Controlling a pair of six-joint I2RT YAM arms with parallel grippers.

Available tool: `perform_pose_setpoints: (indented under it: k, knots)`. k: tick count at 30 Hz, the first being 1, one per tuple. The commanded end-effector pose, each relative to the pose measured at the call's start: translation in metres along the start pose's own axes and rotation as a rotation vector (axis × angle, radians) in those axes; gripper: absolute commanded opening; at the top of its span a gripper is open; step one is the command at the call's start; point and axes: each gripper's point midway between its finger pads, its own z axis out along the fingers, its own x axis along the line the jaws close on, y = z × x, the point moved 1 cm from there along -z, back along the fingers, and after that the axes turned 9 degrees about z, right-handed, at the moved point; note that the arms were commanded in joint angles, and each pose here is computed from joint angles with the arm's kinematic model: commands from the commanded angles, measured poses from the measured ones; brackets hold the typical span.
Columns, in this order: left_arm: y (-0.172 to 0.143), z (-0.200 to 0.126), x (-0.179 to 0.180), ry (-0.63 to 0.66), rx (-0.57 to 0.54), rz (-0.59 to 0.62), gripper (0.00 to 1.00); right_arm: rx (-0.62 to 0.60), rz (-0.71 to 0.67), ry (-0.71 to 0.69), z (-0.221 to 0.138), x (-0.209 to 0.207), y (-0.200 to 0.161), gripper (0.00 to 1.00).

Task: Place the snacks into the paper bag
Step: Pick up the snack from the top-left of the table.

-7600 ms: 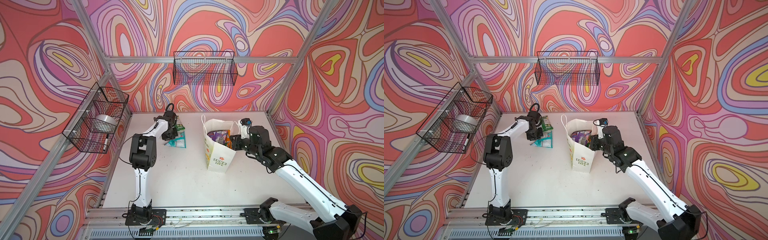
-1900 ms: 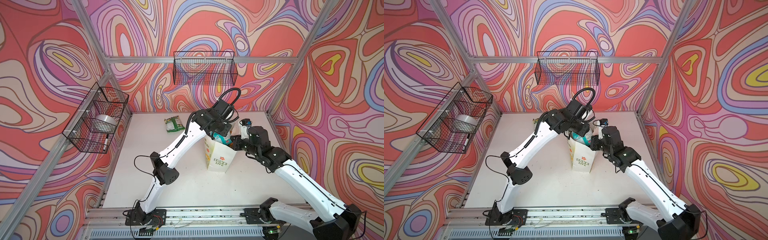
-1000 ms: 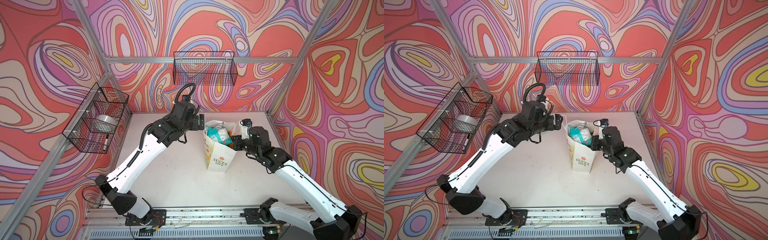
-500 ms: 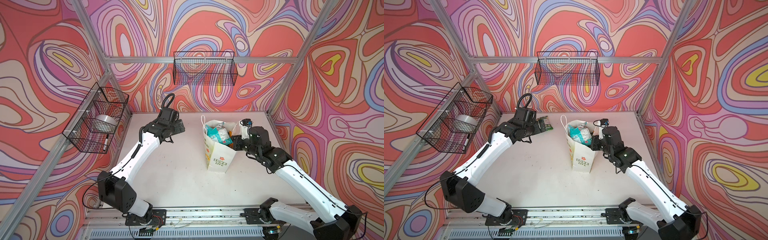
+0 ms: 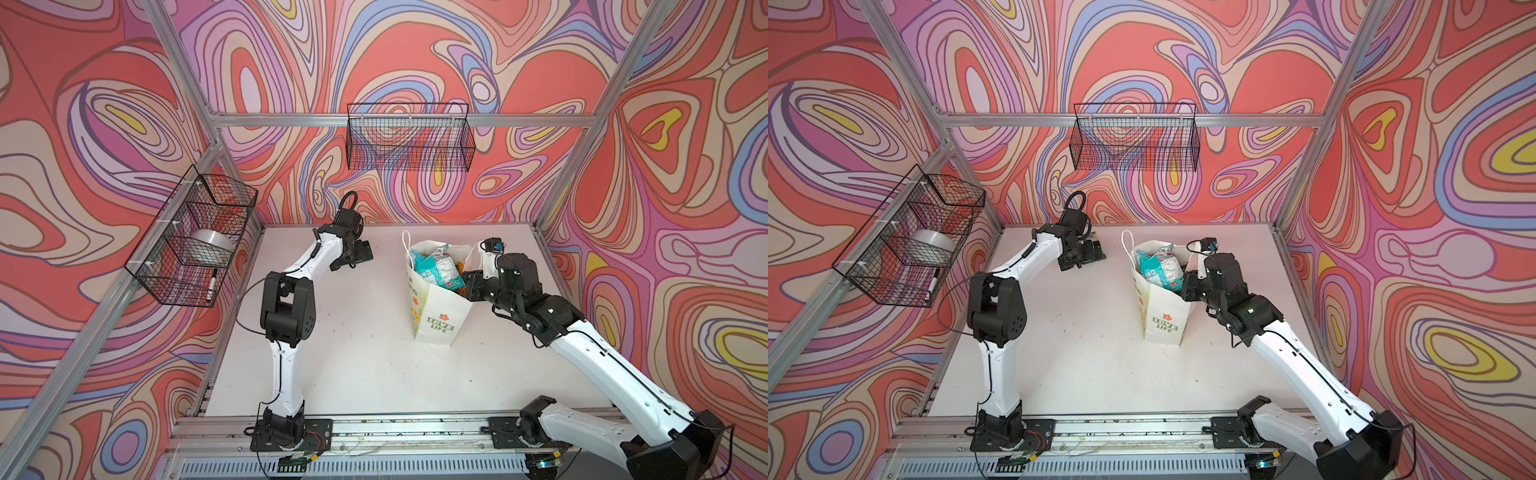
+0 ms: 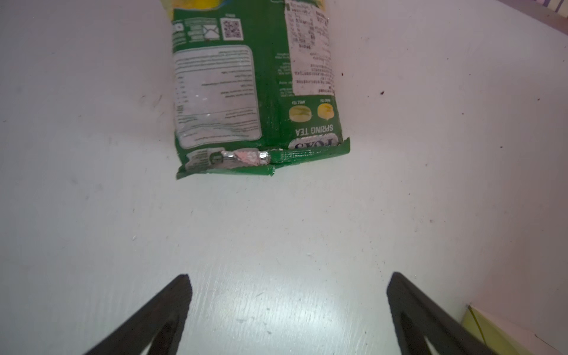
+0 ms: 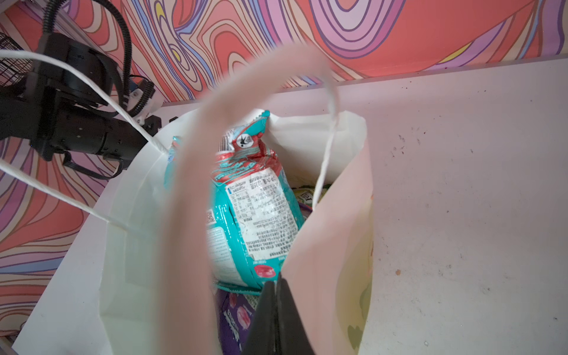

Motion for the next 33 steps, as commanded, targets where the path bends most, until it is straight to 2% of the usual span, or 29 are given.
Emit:
perform_pose_setpoints:
  k: [1,9,15,18,22,29,33]
  knots:
    - [-0.006,0.010,-0.003,-0.011,0.078,-0.010,1.00,0.022,-0.011,-0.029,0.004,-0.007,-0.008,0.00]
    - [0.002,0.037,0.011,0.067,0.070,-0.113,1.00,0.023,-0.011,-0.029,0.005,-0.007,-0.009,0.00]
    - [0.020,0.017,0.036,0.183,-0.036,-0.148,1.00,0.026,-0.011,-0.029,0.006,-0.007,-0.009,0.00]
    - [0.030,0.016,0.038,0.161,-0.077,-0.154,1.00,0.026,-0.011,-0.027,0.005,-0.007,-0.009,0.00]
    - [0.043,0.030,0.043,0.133,-0.059,-0.167,1.00,0.029,-0.011,-0.025,0.006,-0.007,-0.010,0.00]
    - [0.071,0.052,0.053,0.090,-0.114,-0.188,1.00,0.034,-0.012,-0.028,0.008,-0.007,-0.011,0.00]
    - [0.079,0.067,0.058,0.044,-0.104,-0.217,1.00,0.036,-0.013,-0.030,0.009,-0.007,-0.011,0.00]
